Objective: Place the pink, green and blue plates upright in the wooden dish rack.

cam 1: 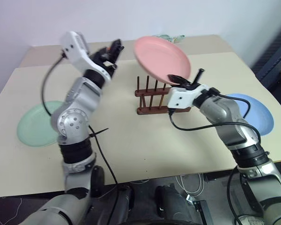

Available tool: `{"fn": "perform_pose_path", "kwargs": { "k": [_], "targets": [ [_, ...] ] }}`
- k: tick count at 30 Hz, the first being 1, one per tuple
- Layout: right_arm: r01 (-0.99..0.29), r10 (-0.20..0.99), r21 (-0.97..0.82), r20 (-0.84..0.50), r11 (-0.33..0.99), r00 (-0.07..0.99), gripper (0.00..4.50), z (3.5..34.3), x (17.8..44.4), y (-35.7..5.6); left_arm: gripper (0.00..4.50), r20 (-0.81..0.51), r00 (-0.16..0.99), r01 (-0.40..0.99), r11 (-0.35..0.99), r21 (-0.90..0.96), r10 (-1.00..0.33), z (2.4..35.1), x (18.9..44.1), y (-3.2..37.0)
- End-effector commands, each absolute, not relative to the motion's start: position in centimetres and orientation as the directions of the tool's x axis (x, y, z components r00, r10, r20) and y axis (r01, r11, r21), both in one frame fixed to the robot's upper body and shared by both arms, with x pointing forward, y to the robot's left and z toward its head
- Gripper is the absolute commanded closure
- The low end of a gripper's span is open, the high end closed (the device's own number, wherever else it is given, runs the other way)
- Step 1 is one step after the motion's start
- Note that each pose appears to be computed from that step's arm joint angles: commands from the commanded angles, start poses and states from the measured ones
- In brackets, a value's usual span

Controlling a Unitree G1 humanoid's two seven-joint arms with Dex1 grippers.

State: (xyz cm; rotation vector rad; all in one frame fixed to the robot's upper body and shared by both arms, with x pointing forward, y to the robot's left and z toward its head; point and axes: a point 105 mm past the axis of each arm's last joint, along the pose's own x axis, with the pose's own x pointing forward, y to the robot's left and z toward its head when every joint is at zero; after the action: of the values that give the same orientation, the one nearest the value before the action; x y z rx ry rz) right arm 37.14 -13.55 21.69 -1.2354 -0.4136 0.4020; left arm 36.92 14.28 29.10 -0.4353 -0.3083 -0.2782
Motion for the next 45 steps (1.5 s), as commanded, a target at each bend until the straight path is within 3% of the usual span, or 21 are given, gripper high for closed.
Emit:
{"fn": "perform_pose_path", "kwargs": {
  "k": [1, 3, 5, 10, 16, 28, 31, 36, 37, 40, 44, 45],
  "targets": [
    [-0.029, 0.457, -0.834, 0.273, 0.551, 0.847, 4.5, 26.1, 35.9, -15.8, 1.38, 0.362, 0.912, 0.279, 0.94, -0.199, -0.194, 28.2, 36.8, 15.8],
    [-0.152, 0.413, -0.59, 0.338, 0.793, 0.846, 4.5, 27.2, 35.0, -17.4, 1.38, 0.286, 0.905, 0.317, 0.947, 0.04, -0.315, 25.4, 36.3, 15.3],
    [-0.282, 0.411, -0.359, 0.362, 0.89, 0.837, 4.5, 27.4, 34.0, -17.8, 1.38, 0.192, 0.87, 0.417, 0.885, 0.205, -0.454, 22.4, 35.2, 13.9],
    [-0.442, 0.425, -0.035, 0.353, 0.896, 0.833, 4.5, 26.9, 32.7, -17.5, 1.38, 0.071, 0.715, 0.671, 0.711, 0.21, -0.696, 17.6, 31.5, 10.5],
    [-0.459, 0.423, 0.049, 0.308, 0.887, 0.852, 4.5, 25.9, 32.3, -16.8, 1.38, 0.005, 0.6, 0.786, 0.59, 0.183, -0.8, 15.5, 28.9, 8.4],
    [-0.393, 0.377, 0.091, 0.15, 0.915, 0.914, 4.5, 22.0, 34.0, -17.5, 1.38, -0.014, 0.576, 0.806, 0.565, 0.178, -0.817, 14.9, 28.3, 7.7],
    [-0.39, 0.379, 0.07, 0.132, 0.918, 0.916, 3.3, 21.6, 34.3, -17.6, 1.3, -0.018, 0.574, 0.807, 0.562, 0.181, -0.819, 14.8, 28.3, 7.5],
    [-0.346, 0.345, -0.023, 0.178, 0.938, 0.922, 0.6, 22.8, 34.7, -18.1, 1.3, -0.02, 0.577, 0.805, 0.564, 0.183, -0.817, 14.7, 28.3, 7.5],
    [-0.334, 0.339, -0.056, 0.198, 0.941, 0.92, 0.22, 23.3, 34.7, -18.3, 1.3, -0.02, 0.579, 0.804, 0.566, 0.183, -0.815, 14.7, 28.3, 7.5],
    [-0.295, 0.321, -0.133, 0.269, 0.946, 0.908, 0.22, 25.0, 34.4, -19.0, 1.3, -0.019, 0.589, 0.799, 0.578, 0.168, -0.808, 14.6, 28.5, 7.7],
    [-0.192, 0.317, -0.316, 0.413, 0.929, 0.854, 0.0, 30.3, 33.4, -20.5, 0.05, 0.048, 0.718, 0.687, 0.719, 0.105, -0.694, 15.6, 30.6, 10.5],
    [-0.211, 0.371, -0.381, 0.416, 0.9, 0.831, 0.0, 31.0, 33.0, -19.7, 0.05, 0.058, 0.774, 0.624, 0.775, 0.1, -0.631, 15.8, 31.4, 11.7]
  ]
}}
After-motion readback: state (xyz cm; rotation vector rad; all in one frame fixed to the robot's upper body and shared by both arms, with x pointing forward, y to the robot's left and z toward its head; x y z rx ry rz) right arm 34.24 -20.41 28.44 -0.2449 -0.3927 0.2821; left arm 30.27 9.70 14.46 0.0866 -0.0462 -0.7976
